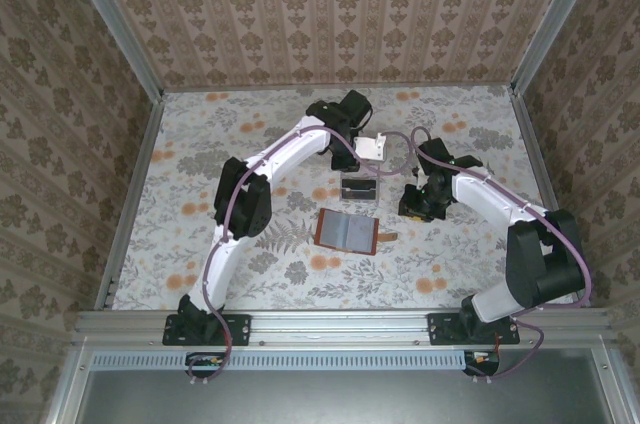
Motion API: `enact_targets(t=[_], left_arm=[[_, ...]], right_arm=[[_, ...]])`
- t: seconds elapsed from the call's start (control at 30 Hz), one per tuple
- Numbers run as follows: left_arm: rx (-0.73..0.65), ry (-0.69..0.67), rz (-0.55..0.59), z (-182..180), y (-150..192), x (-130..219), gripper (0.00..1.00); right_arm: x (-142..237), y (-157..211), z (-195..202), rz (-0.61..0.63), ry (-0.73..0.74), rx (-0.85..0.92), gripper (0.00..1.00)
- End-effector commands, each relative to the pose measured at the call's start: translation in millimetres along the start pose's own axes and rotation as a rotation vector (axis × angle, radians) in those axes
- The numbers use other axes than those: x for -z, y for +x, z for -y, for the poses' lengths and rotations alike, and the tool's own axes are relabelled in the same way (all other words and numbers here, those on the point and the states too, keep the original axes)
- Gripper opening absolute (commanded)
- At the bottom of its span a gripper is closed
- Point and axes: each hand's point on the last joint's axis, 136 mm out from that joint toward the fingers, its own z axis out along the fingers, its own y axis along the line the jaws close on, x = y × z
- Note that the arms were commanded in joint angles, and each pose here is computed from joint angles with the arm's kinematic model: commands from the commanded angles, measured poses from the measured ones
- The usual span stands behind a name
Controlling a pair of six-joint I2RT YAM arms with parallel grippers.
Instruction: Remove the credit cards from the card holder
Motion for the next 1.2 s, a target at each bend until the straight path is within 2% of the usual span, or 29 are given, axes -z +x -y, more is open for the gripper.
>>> enact_targets(t=[0.0, 0.37, 1.17], left_arm=[[0.031, -0.037, 0.024, -13, -4, 5, 0.24], [0.077, -0.099, 0.035, -24, -6, -5, 0.24], [0.048, 0.001, -0.027, 2, 7, -27, 0.24]], right_arm=[[-4, 5, -4, -0.020, -0.020, -0.012, 0.25], [-9, 8, -5, -0.031, -0.025, -0.012, 0.25], [-8, 10, -8, -0.031, -0.029, -0.007, 0.25]])
